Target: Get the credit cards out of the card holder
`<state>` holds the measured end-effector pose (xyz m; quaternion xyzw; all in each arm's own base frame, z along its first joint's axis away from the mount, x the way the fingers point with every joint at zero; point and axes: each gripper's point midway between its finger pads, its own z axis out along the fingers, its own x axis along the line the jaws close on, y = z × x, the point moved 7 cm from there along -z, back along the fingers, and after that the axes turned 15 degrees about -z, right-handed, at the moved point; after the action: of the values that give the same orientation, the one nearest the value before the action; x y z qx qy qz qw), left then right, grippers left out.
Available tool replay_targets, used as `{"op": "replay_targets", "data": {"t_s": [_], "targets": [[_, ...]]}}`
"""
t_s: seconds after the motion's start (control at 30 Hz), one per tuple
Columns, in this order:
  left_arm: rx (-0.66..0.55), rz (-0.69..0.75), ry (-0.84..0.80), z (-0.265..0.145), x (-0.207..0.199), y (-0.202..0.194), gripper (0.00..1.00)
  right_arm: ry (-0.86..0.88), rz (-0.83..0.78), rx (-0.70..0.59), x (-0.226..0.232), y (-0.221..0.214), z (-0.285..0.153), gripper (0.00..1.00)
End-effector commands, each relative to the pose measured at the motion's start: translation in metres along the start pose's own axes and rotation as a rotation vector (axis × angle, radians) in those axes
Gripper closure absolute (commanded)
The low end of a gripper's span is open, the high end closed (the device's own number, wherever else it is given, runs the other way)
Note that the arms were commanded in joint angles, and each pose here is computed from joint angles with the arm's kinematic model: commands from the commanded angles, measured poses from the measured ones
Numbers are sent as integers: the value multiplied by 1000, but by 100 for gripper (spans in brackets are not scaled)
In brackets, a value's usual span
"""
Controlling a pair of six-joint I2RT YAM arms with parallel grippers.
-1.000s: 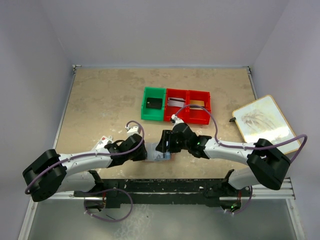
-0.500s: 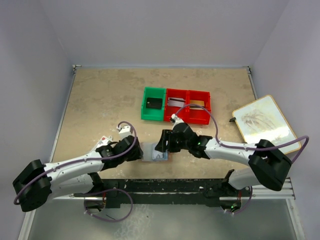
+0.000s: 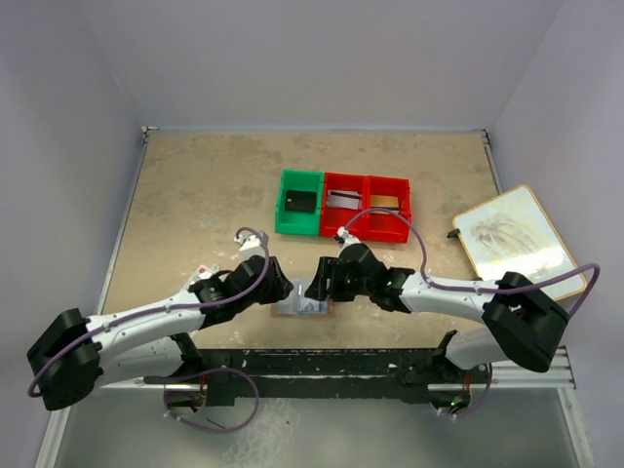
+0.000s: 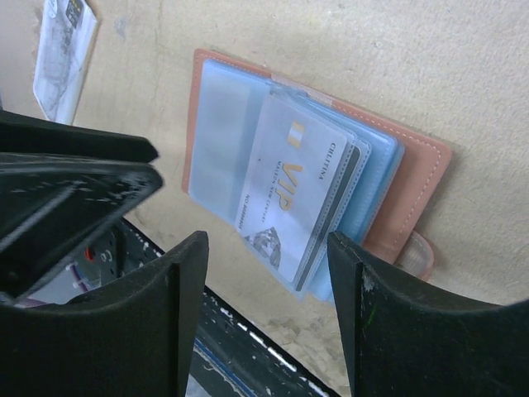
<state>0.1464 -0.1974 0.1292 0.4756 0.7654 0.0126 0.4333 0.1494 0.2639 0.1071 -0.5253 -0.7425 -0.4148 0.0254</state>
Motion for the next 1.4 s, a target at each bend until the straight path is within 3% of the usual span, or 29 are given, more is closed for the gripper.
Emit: {"op": "replay_targets", "data": {"t_s": [0.0, 0.2, 0.43, 0.7, 1.07, 1.37], "targets": [[91, -29, -118, 11, -16, -14, 70, 16, 25, -47, 3, 3, -1, 37], [138, -88, -221, 15, -22, -24, 71, 36, 43, -58, 2, 0, 0, 38], [197, -89, -215, 27, -18, -36, 73, 32, 47, -60, 2, 0, 1, 38], [208, -65, -153, 37, -5, -43, 77, 13, 77, -70, -5, -3, 1, 38], [198, 19, 50, 45, 30, -48, 83, -6, 99, -76, -10, -4, 1, 38], [194, 26, 68, 46, 35, -49, 89, 37, 100, -91, -6, -1, 2, 38]]}}
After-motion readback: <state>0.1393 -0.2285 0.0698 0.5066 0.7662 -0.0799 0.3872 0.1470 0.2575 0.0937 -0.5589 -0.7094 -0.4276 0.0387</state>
